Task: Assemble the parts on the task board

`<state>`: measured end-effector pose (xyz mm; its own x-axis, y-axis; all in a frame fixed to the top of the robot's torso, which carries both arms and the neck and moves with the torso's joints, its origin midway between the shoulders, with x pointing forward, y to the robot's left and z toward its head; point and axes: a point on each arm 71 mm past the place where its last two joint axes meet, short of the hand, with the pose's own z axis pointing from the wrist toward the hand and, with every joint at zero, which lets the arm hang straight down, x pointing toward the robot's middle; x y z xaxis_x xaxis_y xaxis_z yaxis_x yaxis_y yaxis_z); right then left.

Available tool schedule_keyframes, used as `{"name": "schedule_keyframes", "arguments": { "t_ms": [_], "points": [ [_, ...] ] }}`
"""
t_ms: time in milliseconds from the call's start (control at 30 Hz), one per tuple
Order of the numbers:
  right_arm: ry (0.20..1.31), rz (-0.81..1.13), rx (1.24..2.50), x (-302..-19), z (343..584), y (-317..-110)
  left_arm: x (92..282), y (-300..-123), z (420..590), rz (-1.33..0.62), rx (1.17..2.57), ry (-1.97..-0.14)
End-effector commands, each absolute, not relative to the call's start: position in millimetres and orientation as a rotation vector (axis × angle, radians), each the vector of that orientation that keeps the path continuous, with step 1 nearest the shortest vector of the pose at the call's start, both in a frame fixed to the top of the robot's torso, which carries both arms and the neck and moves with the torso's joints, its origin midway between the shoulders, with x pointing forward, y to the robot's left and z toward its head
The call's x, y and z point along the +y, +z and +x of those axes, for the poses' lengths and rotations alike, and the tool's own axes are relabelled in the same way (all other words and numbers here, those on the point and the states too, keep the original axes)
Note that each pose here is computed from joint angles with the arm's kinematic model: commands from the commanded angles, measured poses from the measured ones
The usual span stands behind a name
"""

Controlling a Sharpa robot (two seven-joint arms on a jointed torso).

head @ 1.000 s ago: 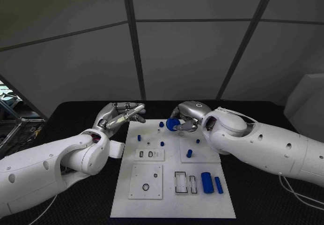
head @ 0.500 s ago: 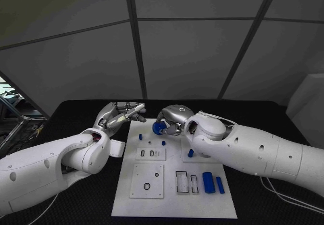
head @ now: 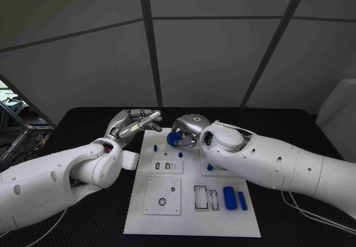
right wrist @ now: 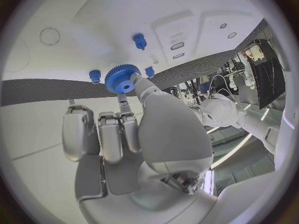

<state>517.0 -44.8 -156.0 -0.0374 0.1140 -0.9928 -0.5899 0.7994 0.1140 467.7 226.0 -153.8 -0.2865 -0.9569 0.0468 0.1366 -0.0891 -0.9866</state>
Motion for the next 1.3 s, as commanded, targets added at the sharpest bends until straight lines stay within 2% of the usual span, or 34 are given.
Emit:
{"name": "schedule_keyframes", "arguments": {
  "t_ms": [33,567,1300],
  "points": [
    [0.568,-0.414,1.507,-45,519,-155,224.4,-151.9,467.4,-0.993,1.262,-1.552],
    [0.51,-0.474,1.608,-47,520,-169,224.6,-151.8,467.2,-0.993,1.262,-1.551],
    [0.5,-0.393,1.525,-52,525,-164,224.6,-152.0,467.4,-0.994,1.264,-1.551]
  ]
}}
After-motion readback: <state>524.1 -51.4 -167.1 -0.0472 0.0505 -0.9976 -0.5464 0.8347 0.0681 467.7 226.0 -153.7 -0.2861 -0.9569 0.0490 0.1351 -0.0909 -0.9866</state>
